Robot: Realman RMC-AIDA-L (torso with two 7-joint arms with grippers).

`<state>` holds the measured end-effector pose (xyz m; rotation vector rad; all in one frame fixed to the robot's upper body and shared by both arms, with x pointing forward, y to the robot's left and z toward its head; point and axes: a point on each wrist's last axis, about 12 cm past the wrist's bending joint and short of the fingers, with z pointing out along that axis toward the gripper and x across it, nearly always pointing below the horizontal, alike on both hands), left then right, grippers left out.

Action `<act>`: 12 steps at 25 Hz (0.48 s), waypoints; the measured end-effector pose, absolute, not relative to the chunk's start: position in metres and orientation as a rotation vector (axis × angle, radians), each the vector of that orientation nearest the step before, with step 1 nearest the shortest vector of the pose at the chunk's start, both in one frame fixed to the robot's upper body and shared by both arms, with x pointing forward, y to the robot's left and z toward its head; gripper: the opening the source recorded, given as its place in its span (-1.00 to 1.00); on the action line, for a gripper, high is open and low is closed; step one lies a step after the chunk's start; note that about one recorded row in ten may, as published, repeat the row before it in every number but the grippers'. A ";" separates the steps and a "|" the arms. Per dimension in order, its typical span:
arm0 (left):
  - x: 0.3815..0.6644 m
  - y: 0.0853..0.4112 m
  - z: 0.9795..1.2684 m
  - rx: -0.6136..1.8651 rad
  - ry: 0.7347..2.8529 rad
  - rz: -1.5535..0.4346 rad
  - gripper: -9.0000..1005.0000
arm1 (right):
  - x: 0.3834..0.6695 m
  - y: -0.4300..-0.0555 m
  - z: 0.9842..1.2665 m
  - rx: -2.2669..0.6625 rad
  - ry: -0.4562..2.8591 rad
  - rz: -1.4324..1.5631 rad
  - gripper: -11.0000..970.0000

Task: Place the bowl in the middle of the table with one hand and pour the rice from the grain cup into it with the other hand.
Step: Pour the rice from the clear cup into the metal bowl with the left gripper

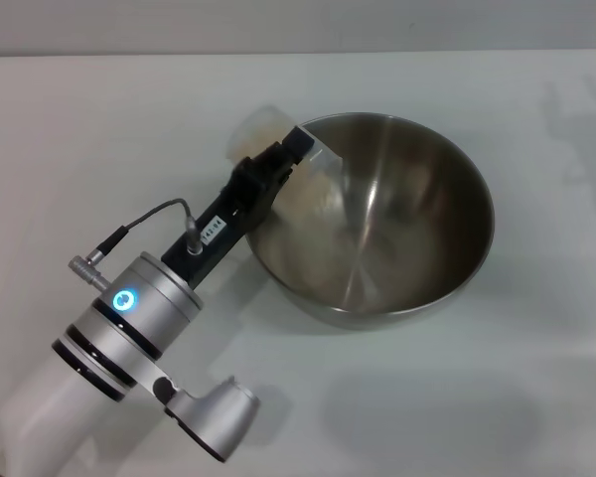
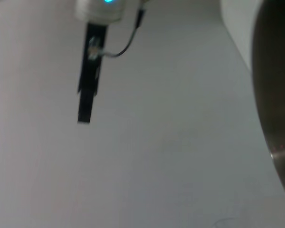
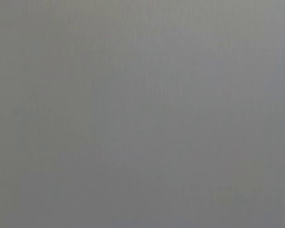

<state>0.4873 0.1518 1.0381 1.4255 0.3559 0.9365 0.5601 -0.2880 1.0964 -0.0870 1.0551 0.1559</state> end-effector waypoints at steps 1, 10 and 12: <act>0.486 0.151 1.039 1.434 0.325 0.970 -0.93 | 0.561 -0.288 1.097 -0.088 1.055 0.156 0.13; 0.479 0.148 1.041 1.465 0.130 1.163 -0.93 | 0.562 -0.287 1.098 -0.091 1.055 0.157 0.12; 0.476 0.146 1.041 1.462 0.089 1.166 -0.93 | 0.562 -0.288 1.098 -0.093 1.052 0.156 0.12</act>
